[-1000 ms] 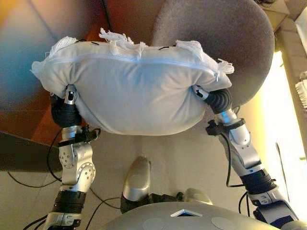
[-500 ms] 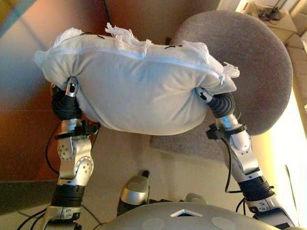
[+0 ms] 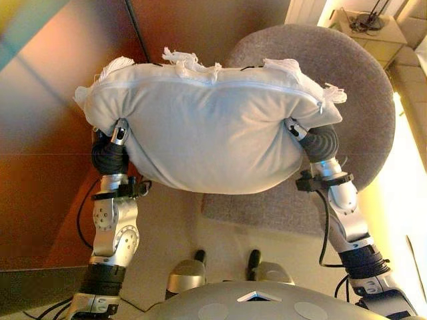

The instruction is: Pick up the cushion and take it to the sofa

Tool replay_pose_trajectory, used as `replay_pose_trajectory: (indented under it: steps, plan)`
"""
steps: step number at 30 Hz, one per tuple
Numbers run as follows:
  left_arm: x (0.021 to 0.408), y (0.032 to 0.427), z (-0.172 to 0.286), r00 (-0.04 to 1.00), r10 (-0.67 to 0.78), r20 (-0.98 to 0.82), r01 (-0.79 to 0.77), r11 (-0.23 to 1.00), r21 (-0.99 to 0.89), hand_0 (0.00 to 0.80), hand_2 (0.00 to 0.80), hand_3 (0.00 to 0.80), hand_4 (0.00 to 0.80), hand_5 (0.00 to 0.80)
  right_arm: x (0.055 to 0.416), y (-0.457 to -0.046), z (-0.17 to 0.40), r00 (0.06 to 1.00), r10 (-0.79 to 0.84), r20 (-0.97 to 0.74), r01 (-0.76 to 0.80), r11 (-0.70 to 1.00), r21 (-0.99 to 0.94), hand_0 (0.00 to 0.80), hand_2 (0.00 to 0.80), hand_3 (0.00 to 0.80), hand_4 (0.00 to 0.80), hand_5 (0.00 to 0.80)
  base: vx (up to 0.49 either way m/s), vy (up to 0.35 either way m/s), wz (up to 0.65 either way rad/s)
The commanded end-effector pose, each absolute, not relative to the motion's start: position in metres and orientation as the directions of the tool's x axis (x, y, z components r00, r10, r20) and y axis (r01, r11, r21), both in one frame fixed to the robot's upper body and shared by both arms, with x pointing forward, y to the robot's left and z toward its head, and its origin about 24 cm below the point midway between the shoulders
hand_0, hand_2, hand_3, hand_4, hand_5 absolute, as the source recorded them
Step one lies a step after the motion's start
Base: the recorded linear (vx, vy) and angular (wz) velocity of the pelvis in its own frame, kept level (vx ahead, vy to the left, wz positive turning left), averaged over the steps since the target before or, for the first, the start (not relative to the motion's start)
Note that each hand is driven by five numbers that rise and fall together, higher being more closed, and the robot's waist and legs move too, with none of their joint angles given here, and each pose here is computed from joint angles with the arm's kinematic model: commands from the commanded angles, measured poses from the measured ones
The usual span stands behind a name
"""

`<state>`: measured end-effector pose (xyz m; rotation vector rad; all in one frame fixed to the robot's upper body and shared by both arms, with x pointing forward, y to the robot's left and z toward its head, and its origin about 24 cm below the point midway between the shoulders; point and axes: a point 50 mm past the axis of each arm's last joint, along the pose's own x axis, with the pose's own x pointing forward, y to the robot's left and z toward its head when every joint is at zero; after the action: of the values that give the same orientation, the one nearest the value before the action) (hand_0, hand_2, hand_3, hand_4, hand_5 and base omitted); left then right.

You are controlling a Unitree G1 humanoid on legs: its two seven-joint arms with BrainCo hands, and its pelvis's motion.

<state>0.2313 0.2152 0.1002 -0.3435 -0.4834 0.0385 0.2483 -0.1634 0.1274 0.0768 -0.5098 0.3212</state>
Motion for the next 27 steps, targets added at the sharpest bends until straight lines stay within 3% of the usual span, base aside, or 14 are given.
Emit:
replay_pose_trajectory:
  steps: [1, 10, 20, 27]
  plan:
    - [0.229, 0.206, 0.136, 0.794, 0.014, 0.608, 0.158, 0.961, -0.228, 0.800, 0.800, 0.800, 0.800, 0.800, 0.245, -0.144, 0.165, 0.688, 0.319, 0.651, -0.426, 0.905, 0.007, 0.800, 0.800, 0.800, 0.800, 0.800, 0.309, -0.287, -0.03]
    - [0.226, 0.197, 0.116, 0.850, 0.024, 0.527, 0.119, 0.964, -0.236, 0.800, 0.800, 0.800, 0.800, 0.800, 0.247, -0.155, 0.135, 0.793, 0.275, 0.543, -0.349, 0.936, 0.036, 0.800, 0.800, 0.800, 0.800, 0.800, 0.180, -0.210, -0.04]
    - [0.252, 0.166, 0.116, 0.863, -0.069, 0.501, 0.203, 0.955, -0.218, 0.800, 0.800, 0.800, 0.800, 0.800, 0.264, -0.153, 0.137, 0.816, 0.203, 0.541, -0.265, 0.964, 0.038, 0.800, 0.800, 0.800, 0.800, 0.800, 0.106, 0.048, 0.02]
    - [0.253, 0.174, 0.109, 0.884, -0.051, 0.465, 0.178, 0.956, -0.233, 0.800, 0.800, 0.800, 0.800, 0.800, 0.254, -0.159, 0.132, 0.831, 0.196, 0.520, -0.266, 0.962, 0.064, 0.800, 0.800, 0.800, 0.800, 0.800, 0.086, -0.056, -0.10]
